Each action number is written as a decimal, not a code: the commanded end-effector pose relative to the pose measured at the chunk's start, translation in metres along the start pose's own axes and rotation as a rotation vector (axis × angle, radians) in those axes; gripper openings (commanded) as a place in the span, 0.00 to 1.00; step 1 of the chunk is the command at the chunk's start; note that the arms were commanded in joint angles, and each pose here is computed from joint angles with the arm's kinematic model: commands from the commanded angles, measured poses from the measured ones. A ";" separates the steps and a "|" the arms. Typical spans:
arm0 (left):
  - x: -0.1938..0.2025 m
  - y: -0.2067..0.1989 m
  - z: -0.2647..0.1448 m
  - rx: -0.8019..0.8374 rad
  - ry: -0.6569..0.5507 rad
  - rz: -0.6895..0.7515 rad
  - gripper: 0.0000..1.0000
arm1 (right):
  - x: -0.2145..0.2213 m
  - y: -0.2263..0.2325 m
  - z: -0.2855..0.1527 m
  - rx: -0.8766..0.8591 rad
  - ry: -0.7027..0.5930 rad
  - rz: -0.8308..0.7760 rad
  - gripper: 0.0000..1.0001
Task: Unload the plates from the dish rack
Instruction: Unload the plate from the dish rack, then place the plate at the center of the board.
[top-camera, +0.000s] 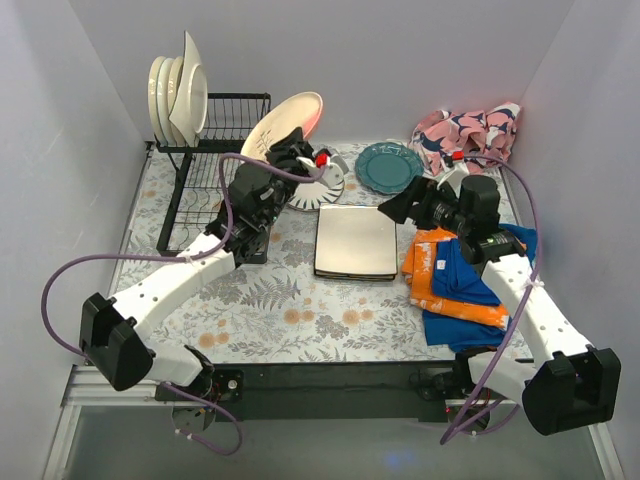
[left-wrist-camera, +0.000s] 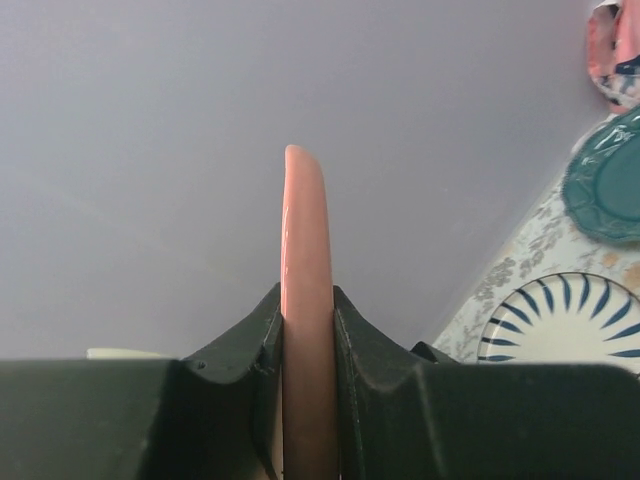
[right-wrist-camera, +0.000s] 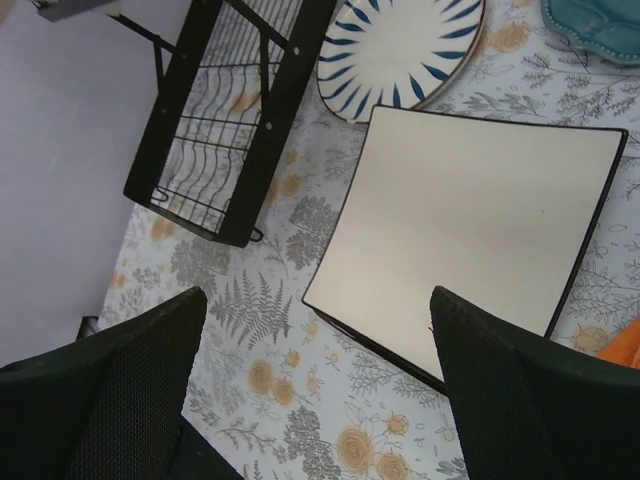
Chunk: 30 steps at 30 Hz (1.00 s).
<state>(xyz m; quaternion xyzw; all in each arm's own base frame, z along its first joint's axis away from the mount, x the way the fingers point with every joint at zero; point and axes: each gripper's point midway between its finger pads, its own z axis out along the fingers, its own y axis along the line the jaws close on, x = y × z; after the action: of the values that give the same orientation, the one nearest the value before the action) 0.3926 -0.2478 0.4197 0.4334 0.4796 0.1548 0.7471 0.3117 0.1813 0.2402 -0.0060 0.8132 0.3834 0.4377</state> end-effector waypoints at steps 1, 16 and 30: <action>-0.041 0.046 -0.036 -0.235 -0.091 0.076 0.00 | -0.053 0.034 -0.020 -0.113 -0.107 0.009 0.97; -0.050 -0.133 -0.077 -0.122 -0.073 0.196 0.00 | -0.069 0.052 -0.015 -0.326 -0.015 0.082 0.93; -0.054 -0.195 -0.089 -0.102 -0.131 0.325 0.00 | 0.017 0.020 0.028 -0.226 0.190 0.121 0.84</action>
<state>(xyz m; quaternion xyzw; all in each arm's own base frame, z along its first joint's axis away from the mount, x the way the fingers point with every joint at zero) 0.2642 -0.3612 0.2298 0.5506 0.3829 0.2469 0.6995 0.3142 0.2125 0.2630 -0.0383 0.7771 0.5238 0.3468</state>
